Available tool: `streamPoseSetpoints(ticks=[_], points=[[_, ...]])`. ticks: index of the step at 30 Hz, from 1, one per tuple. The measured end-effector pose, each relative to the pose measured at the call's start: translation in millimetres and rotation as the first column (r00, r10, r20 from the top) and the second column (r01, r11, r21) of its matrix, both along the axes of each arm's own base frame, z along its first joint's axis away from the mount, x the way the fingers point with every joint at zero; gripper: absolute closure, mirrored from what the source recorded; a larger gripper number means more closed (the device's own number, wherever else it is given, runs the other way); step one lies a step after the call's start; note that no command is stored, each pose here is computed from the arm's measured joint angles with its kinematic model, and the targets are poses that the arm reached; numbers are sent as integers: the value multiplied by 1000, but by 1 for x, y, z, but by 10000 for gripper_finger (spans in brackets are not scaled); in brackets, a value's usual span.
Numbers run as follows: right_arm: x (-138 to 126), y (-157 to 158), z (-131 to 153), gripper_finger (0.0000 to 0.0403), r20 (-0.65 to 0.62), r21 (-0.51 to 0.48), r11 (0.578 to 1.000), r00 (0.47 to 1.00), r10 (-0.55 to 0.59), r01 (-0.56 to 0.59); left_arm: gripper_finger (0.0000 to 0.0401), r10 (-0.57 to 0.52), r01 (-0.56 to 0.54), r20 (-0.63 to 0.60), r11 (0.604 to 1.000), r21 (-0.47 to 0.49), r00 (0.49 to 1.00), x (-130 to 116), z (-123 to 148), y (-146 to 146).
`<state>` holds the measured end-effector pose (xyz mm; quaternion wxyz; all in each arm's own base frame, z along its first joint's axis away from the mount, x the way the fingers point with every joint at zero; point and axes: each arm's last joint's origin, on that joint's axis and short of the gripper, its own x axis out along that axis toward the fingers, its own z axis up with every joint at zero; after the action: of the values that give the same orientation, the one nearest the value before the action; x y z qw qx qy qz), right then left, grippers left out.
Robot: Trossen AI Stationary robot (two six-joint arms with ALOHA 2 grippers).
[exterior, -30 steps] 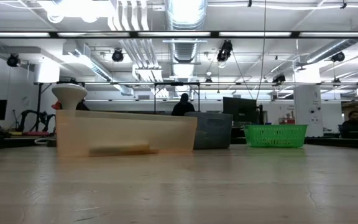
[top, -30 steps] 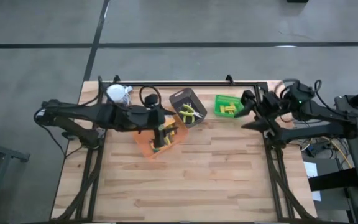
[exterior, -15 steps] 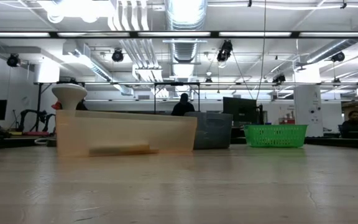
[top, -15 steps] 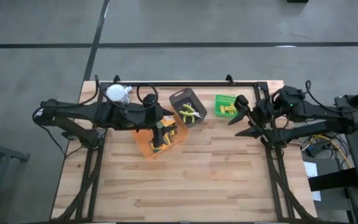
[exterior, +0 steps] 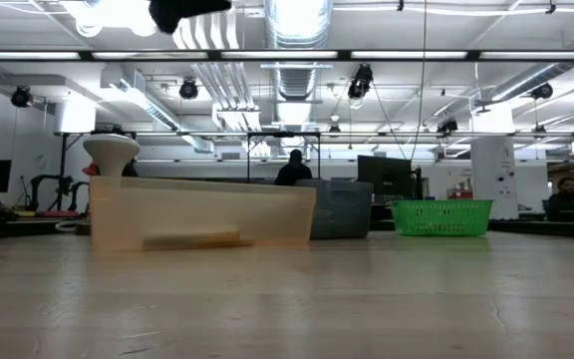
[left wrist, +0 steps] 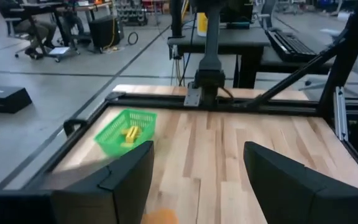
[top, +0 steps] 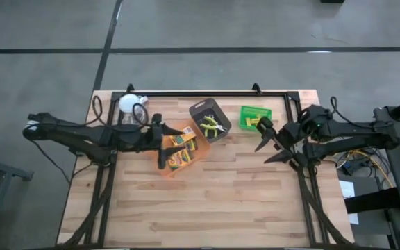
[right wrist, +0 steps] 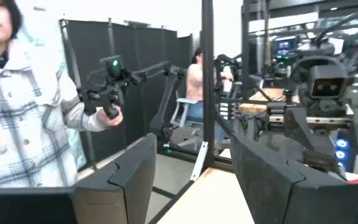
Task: Pick & Place School Supplies
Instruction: Return to Home Position
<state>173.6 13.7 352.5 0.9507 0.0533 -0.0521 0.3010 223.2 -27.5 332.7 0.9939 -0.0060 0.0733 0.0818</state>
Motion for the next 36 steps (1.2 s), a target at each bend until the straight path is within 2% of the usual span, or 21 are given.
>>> streamPoseSetpoints(ticks=[6,10,13,16,22,30,36], points=[[-14,-3,-26,202,-16,54,992,993,-113,114,146,6,-6,3,999,-34,1000,-29,-35,5],[-30,-3,-38,202,45,86,990,992,-116,112,146,16,-15,7,998,-56,1000,-48,-57,8],[-42,-4,-46,202,71,138,981,987,-144,133,146,29,-23,56,993,-113,998,-60,-72,10],[-51,-5,-57,202,72,167,969,978,-196,182,146,34,-17,128,991,-131,991,-70,-82,12],[-67,-6,-76,202,89,216,954,969,-232,209,146,40,-14,156,986,-166,987,-82,-107,14],[-85,-7,-99,202,111,306,925,957,-267,223,146,57,-26,122,970,-243,991,-92,-141,16],[-94,-7,-112,202,159,324,921,948,-277,215,146,68,-31,116,955,-295,991,-97,-157,17]])
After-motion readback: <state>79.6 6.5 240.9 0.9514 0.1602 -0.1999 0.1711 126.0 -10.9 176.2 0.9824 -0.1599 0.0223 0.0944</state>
